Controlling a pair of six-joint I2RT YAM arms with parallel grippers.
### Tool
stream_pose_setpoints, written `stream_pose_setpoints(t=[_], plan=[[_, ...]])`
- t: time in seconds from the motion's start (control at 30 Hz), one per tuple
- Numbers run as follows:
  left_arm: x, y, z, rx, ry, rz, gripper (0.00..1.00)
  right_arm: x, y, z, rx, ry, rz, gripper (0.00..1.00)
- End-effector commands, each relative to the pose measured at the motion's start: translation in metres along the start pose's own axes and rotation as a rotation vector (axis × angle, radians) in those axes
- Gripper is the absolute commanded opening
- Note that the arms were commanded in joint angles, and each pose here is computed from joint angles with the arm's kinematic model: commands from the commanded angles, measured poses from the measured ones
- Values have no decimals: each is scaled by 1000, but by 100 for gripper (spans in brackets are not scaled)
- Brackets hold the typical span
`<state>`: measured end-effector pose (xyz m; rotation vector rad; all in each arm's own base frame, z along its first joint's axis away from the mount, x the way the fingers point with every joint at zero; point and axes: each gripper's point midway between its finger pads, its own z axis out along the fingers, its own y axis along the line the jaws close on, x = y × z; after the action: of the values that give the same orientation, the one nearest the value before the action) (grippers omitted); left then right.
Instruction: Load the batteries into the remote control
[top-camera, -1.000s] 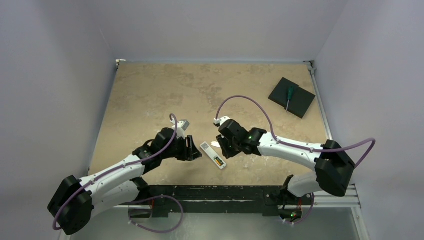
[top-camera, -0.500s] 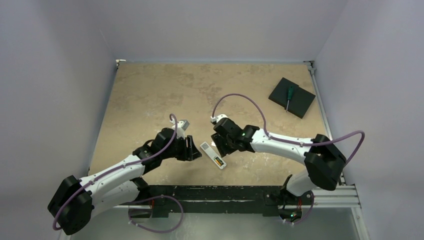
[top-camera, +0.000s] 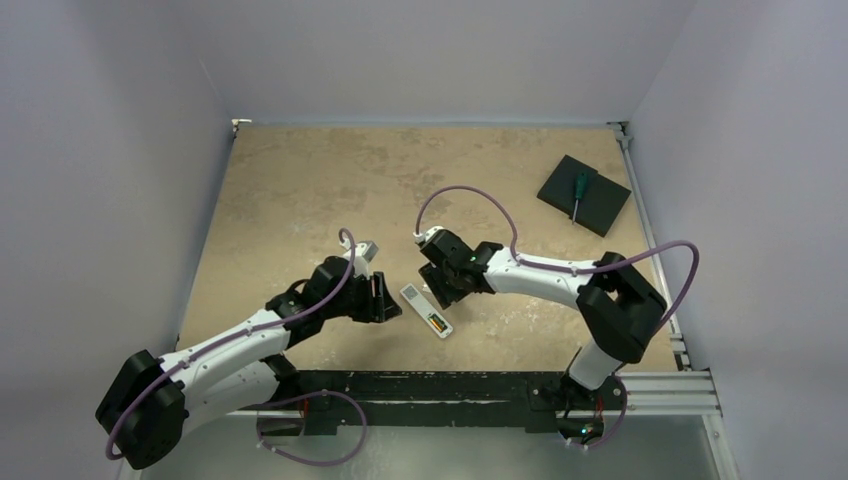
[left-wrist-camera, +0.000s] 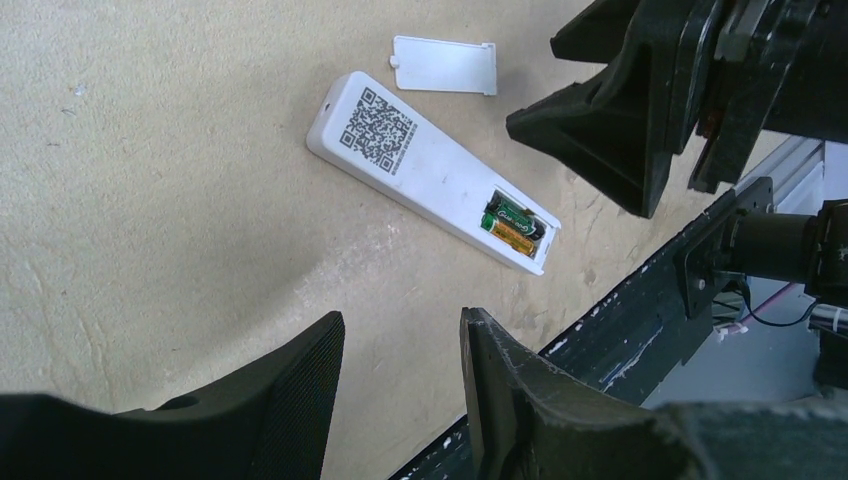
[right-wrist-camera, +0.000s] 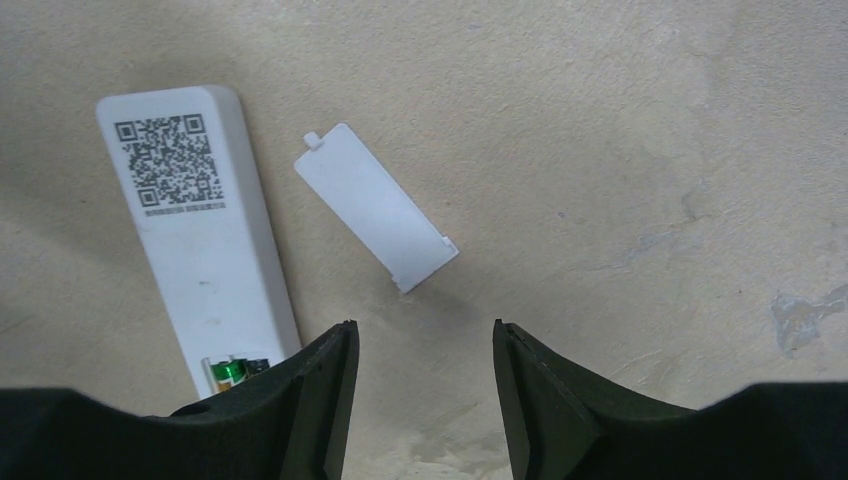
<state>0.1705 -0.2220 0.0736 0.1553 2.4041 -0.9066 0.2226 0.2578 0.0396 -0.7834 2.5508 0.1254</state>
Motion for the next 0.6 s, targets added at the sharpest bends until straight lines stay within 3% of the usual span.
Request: stream_pose_setpoints(t=[0.0, 0.57], plan=[[-3, 0, 2, -9, -7, 13, 46, -25, -4, -1, -10, -62, -20, 59], [0, 6, 9, -39, 8, 2, 46, -19, -3, 24, -67, -20, -74, 58]])
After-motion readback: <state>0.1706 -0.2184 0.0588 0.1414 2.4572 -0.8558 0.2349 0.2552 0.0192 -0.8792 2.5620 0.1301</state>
